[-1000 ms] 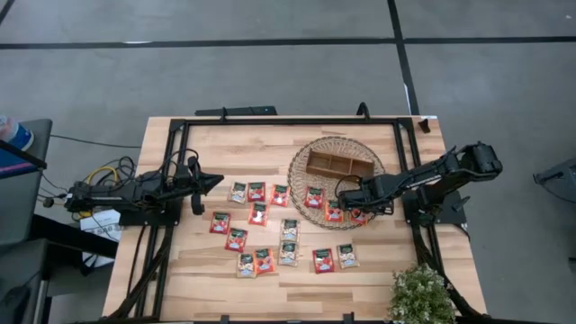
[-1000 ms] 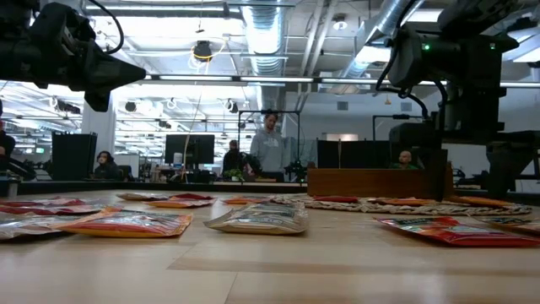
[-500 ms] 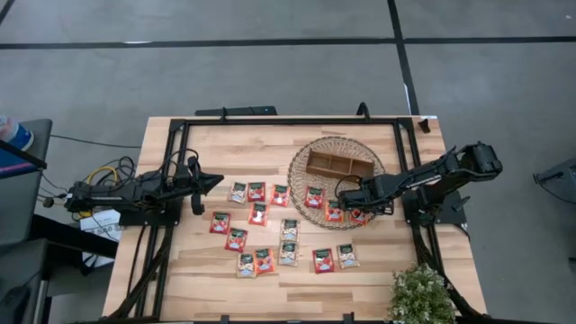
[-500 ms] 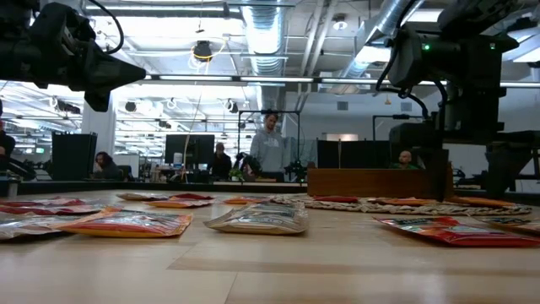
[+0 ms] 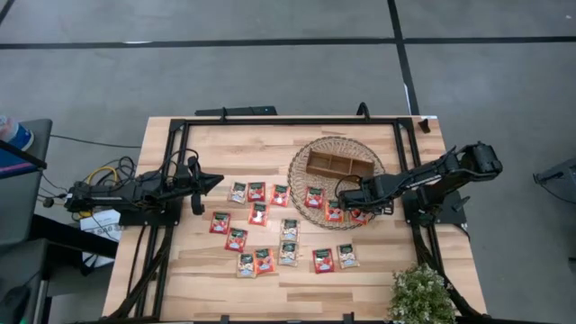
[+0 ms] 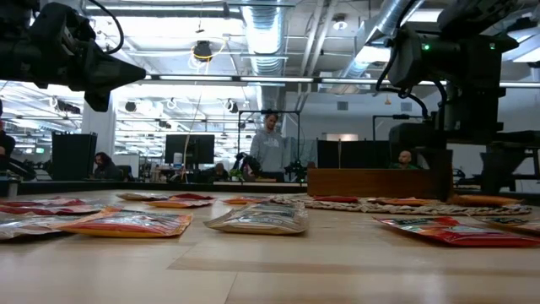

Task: Pick & Place Tea
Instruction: Put the orange tea pack into the right compartment of the brown organizer

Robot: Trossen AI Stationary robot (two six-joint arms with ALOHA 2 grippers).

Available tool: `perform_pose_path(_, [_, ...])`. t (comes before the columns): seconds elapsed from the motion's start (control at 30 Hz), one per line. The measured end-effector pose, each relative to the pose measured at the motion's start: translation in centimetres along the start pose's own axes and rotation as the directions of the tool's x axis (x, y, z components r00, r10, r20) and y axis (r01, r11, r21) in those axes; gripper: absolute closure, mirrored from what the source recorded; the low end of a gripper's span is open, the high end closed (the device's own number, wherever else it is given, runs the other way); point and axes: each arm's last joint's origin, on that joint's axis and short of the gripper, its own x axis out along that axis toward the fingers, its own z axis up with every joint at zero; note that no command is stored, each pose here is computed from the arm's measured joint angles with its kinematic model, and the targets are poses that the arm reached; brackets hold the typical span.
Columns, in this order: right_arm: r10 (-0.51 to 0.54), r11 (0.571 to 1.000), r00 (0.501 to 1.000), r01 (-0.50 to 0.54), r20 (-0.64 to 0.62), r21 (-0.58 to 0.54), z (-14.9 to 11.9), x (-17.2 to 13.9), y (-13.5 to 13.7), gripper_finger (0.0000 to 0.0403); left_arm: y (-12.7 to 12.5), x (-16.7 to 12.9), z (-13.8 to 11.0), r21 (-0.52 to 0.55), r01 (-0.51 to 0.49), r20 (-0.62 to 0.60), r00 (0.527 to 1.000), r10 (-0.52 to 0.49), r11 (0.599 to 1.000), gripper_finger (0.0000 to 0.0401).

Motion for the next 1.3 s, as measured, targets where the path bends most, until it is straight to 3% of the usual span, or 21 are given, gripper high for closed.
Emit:
perform_pose_path(0.63, [0.005, 1.0, 1.0, -0.005, 0.011, 0.0, 0.01, 0.0, 0.03, 0.0298, 0.0, 0.0, 0.0, 0.0, 0.0, 0.0, 1.0, 0.0, 1.0, 0.0401])
perform_pose_path(1.3, [0.016, 1.0, 0.999, -0.016, 0.038, -0.015, 0.09, 0.0, 0.1, 0.0373, 0.0, 0.0, -0.02, 0.0, 0.0, -0.001, 1.0, 0.0, 1.0, 0.0401])
